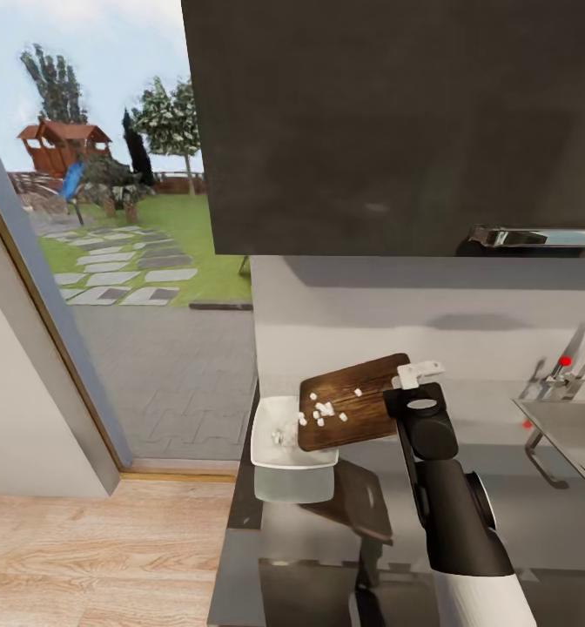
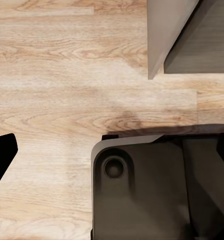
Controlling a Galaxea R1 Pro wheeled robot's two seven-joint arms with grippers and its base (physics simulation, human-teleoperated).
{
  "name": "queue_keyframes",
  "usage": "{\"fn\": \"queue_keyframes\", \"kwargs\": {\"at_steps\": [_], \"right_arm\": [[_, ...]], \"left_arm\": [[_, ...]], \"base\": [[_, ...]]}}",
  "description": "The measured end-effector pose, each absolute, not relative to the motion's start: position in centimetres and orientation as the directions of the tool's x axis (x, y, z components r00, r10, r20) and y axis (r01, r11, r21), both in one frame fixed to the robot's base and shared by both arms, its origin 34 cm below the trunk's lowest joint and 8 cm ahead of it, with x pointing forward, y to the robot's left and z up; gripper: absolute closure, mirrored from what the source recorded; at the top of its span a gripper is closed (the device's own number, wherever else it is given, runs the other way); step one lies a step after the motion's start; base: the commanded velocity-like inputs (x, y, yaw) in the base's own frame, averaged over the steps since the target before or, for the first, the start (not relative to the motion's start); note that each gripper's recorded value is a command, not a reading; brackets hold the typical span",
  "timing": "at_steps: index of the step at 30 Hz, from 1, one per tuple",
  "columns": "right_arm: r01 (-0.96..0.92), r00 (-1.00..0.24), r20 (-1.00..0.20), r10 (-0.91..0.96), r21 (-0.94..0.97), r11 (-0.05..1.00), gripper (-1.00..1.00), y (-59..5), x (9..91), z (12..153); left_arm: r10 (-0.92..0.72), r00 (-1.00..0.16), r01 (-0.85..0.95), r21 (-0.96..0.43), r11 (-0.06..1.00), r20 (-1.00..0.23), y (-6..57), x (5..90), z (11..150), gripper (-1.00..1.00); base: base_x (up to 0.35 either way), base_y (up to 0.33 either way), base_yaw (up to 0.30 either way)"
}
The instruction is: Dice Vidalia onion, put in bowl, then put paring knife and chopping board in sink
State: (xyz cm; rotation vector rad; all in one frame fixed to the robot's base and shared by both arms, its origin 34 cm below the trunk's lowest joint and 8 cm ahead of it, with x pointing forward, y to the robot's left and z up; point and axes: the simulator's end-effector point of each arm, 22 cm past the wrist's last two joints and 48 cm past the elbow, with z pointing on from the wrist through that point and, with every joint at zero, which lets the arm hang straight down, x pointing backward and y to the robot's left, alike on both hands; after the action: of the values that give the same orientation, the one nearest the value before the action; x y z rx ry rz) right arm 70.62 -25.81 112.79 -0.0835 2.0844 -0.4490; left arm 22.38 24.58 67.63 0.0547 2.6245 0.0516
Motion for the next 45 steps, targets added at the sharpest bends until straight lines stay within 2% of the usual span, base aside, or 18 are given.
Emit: {"fn": "queue_keyframes", "kwargs": {"at_steps": [45], "right_arm": [[0.104,-0.503,-0.804,-0.317,-0.421,0.901,1.0,-24.5,70.9,114.4]], "left_arm": [[0.049,-0.87,0.029,0.047,0.998,-0.49,24.6,22.3,67.6,-1.0]], "base": [[0.0,0.0,0.0]]}}
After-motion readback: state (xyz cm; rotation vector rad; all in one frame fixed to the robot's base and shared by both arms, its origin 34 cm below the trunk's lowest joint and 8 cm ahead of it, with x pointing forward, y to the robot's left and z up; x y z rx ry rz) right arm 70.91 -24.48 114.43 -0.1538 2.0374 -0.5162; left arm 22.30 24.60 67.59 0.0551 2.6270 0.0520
